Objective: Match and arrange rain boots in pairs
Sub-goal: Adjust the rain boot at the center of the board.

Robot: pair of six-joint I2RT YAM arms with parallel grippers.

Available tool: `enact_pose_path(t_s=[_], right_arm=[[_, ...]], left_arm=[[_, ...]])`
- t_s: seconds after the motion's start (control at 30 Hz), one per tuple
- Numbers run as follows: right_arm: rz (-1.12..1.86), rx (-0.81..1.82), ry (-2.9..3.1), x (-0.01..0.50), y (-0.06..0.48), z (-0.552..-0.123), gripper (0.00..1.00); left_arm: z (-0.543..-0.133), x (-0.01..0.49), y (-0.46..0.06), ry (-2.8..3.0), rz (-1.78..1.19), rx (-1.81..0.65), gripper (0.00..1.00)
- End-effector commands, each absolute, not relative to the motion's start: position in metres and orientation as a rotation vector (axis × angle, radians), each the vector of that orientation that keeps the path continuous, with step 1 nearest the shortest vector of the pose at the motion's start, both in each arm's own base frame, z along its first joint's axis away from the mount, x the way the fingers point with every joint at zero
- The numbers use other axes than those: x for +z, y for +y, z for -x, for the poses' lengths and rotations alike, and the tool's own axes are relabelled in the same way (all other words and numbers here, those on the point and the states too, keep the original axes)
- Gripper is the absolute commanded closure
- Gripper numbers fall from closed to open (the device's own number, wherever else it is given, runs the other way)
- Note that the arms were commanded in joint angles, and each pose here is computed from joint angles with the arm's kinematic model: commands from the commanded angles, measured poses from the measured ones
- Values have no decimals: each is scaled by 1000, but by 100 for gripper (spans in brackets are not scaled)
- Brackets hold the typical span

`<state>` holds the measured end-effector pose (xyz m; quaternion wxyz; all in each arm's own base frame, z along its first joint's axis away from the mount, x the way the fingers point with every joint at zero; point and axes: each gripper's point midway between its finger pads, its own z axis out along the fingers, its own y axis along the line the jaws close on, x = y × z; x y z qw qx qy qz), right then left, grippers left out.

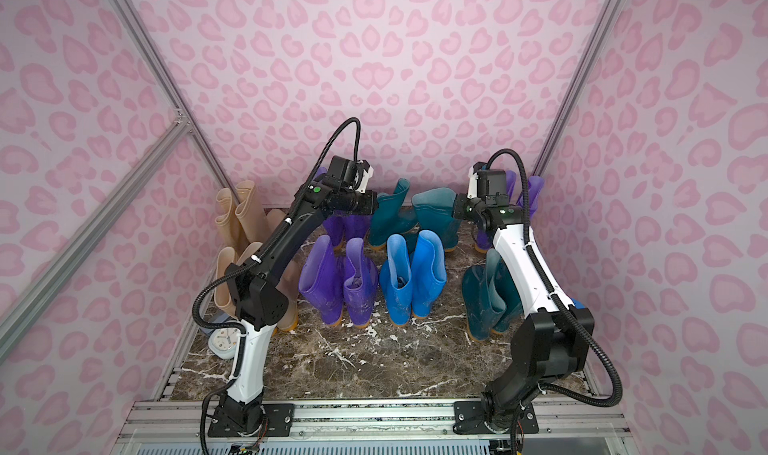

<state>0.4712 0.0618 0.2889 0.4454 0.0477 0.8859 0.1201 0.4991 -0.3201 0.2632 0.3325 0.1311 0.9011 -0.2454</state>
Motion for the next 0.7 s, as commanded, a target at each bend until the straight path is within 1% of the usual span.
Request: enact_pose_path(t_s=[0.0,0.07,0.1,0.13,0.17,0.23,0.27,0.3,0.37,0.43,0.47,0.53,0.57,0.67], right_arm=[[-117,271,2196,285,56,-466,71],[-62,284,2176,288,59,-466,63],[-23,280,2182,290,61,-468,62],[10,269,2197,290,61,-472,63],[18,254,2199,294,58,-476,61],[88,253,2189,304,59,-482,53],[76,230,2169,311,53,-487,50],[98,236,2141,317,52,-490,49],[198,279,2103,324,55,-492,46],[277,268,2083,330,59,-493,46],[329,268,2065,332,63,-494,44],[449,261,2036,335,73,-489,37],[505,249,2017,335,77,-487,32],[647,188,1966,333,88,-481,26]], left_arm=[[-500,275,-327,2314,-342,-695,98],[-500,276,-329,2308,-348,-713,98],[-501,276,-329,2310,-347,-713,98],[-500,276,-329,2310,-347,-714,98],[-500,276,-330,2309,-349,-718,98],[-499,276,-329,2310,-351,-720,98],[-499,278,-329,2309,-355,-718,98],[-498,277,-328,2311,-358,-713,98],[-497,280,-326,2307,-364,-701,98],[-496,281,-325,2305,-374,-699,98],[-496,282,-325,2306,-372,-697,98],[-495,281,-325,2307,-376,-705,98],[-495,280,-325,2311,-376,-709,98],[-492,280,-326,2318,-396,-726,98]])
